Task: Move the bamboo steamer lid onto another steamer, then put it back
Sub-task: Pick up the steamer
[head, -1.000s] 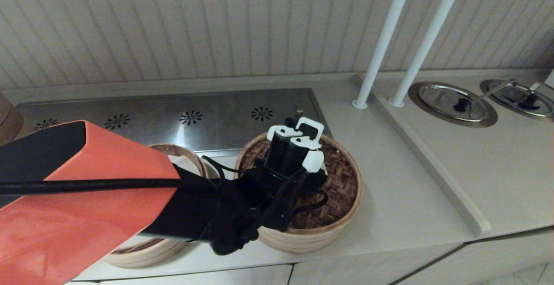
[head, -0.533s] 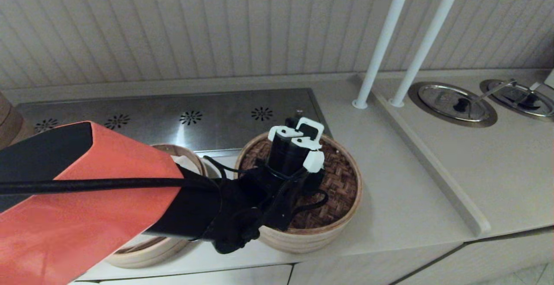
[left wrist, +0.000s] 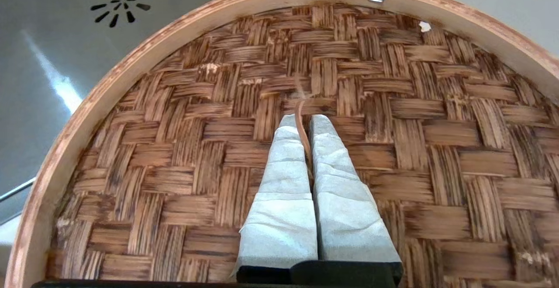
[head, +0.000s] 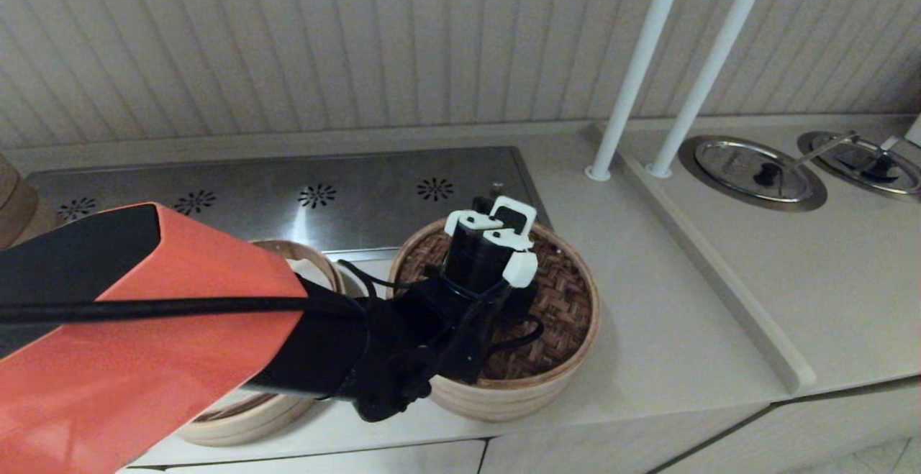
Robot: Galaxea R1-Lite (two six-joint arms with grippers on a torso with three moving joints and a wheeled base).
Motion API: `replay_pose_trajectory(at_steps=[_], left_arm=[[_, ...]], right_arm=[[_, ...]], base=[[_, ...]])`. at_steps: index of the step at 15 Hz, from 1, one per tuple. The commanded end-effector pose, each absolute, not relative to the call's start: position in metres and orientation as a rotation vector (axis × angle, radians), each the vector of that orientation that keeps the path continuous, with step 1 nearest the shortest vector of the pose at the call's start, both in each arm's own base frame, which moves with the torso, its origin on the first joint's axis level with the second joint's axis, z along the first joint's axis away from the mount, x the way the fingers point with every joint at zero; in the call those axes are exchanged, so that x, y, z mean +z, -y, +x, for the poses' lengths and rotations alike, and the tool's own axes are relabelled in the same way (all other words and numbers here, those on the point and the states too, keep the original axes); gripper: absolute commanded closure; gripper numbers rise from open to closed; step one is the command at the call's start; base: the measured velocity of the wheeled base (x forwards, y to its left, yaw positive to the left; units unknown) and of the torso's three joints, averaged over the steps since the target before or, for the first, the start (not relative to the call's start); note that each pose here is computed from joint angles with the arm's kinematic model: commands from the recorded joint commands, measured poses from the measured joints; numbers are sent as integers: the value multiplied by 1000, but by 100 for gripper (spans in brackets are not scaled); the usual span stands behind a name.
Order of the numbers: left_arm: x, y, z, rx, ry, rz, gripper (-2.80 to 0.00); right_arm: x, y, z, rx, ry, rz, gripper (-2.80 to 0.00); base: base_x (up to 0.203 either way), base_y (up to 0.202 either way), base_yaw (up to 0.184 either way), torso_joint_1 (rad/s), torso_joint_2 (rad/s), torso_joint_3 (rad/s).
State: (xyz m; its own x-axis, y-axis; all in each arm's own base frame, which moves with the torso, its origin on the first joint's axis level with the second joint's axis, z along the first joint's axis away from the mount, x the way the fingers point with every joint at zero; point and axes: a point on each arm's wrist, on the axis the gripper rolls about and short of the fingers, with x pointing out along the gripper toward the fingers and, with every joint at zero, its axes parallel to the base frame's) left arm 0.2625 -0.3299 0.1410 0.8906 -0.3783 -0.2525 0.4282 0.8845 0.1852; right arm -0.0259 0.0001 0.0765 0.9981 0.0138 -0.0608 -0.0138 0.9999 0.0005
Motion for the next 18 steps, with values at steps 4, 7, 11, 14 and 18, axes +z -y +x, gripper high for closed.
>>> replay_pose_trajectory(at_steps=[4, 7, 11, 14, 18], left_arm=[[138, 330, 265, -417, -216, 241, 0], [143, 329, 265, -414, -201, 226, 0], [154, 325, 266, -405, -176, 197, 0], [160, 323, 265, -403, -167, 182, 0], [166, 321, 263, -403, -155, 170, 0]], right_arm=[[77, 0, -26, 12, -63, 0, 0], [77, 0, -26, 13, -63, 0, 0], [77, 0, -26, 12, -63, 0, 0], [77, 0, -26, 14, -63, 0, 0], [77, 0, -26, 14, -63, 0, 0]], base=[[0, 0, 0, 0, 0, 0], [0, 0, 0, 0, 0, 0], [0, 0, 0, 0, 0, 0], [0, 0, 0, 0, 0, 0], [0, 0, 0, 0, 0, 0]])
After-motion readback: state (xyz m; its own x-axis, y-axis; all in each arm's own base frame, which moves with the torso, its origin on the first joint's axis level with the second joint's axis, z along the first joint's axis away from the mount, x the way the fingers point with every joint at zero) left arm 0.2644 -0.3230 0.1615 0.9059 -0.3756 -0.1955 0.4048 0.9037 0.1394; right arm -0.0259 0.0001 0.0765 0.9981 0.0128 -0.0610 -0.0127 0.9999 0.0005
